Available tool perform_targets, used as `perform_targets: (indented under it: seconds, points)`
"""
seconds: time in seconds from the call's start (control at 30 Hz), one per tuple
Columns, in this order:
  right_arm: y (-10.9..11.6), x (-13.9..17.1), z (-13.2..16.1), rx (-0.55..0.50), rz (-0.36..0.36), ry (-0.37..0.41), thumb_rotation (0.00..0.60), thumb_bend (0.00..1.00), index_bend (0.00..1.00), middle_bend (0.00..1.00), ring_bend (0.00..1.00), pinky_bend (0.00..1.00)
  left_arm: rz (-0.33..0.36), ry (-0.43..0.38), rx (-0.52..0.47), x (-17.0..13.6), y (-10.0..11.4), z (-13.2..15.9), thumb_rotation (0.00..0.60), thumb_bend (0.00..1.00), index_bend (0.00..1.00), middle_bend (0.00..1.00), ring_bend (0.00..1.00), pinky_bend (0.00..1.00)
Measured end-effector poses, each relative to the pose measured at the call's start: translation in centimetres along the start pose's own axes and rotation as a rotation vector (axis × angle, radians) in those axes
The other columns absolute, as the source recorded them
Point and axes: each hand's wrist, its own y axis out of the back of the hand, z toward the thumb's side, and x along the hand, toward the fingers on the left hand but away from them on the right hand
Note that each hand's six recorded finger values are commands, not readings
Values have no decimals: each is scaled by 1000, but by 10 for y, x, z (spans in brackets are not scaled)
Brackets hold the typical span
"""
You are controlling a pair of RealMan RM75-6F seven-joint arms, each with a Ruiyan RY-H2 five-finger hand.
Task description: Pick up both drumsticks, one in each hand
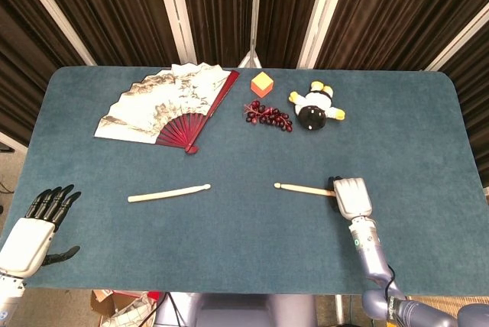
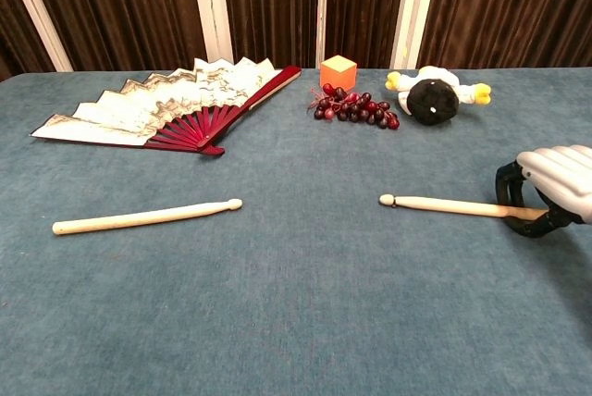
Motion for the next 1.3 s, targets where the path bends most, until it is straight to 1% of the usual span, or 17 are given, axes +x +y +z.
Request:
perform_targets:
  seconds: [0.1, 0.3, 0.47, 0.57, 0.6, 0.67, 0.7, 0.73, 0.77, 0.83, 0.97, 1.03, 1.13, 1.23, 1.3]
  points:
    - [1, 1, 1, -15, -9, 8, 600, 509, 813, 664, 781, 845, -3, 2, 0, 0, -1, 0, 600, 64, 0, 0, 0, 30]
    - [9, 5, 0, -56, -33, 22, 600, 513, 821, 668, 781, 846, -6, 4, 3, 1, -1, 0, 600, 64, 9, 0, 0, 30]
    - [27, 10, 4, -109, -73, 53, 600, 512, 827, 672, 781, 846, -9, 7, -4, 5, 0, 2, 600, 64, 21, 0, 0, 36]
    - [43, 14, 7, -148, -110, 82, 600, 513, 827, 672, 781, 845, -17, 8, -12, 9, 1, 5, 600, 65, 37, 0, 0, 90]
    - [48, 16, 7, -160, -122, 92, 600, 513, 827, 672, 781, 845, -16, 6, -7, 11, 2, 6, 600, 65, 47, 0, 5, 127]
    - [60, 21, 7, -187, -146, 112, 600, 513, 827, 672, 781, 845, -13, 3, 10, 19, 4, 8, 600, 65, 64, 2, 54, 234]
    - [65, 24, 7, -198, -156, 119, 600, 512, 827, 672, 781, 846, -10, 2, 18, 23, 6, 10, 600, 65, 73, 9, 106, 308]
    - [70, 27, 6, -211, -166, 127, 600, 512, 827, 672, 781, 846, -9, 2, 27, 27, 7, 11, 600, 70, 84, 30, 178, 386]
    - [74, 29, 5, -220, -171, 132, 600, 512, 827, 672, 781, 845, -9, 4, 40, 34, 8, 13, 600, 77, 94, 54, 231, 434]
    - [80, 33, 2, -235, -183, 138, 600, 513, 827, 672, 781, 845, -9, 7, 60, 45, 9, 16, 600, 110, 127, 131, 371, 562]
    - [85, 36, 1, -264, -188, 140, 600, 513, 827, 672, 781, 846, -19, 23, 107, 75, 9, 24, 600, 196, 160, 221, 539, 729]
    - [85, 36, -1, -265, -185, 138, 600, 513, 827, 672, 781, 846, -28, 29, 128, 88, 6, 29, 600, 252, 223, 296, 636, 825]
    - [84, 37, -4, -271, -175, 131, 600, 513, 827, 672, 781, 846, -54, 41, 149, 110, -2, 39, 600, 301, 289, 374, 734, 919]
    - [82, 36, -6, -278, -166, 123, 600, 513, 827, 672, 781, 846, -91, 55, 138, 127, -14, 53, 600, 329, 314, 402, 778, 954]
    - [81, 36, -7, -281, -161, 119, 600, 513, 827, 672, 781, 845, -117, 61, 125, 138, -23, 64, 600, 352, 326, 414, 784, 958]
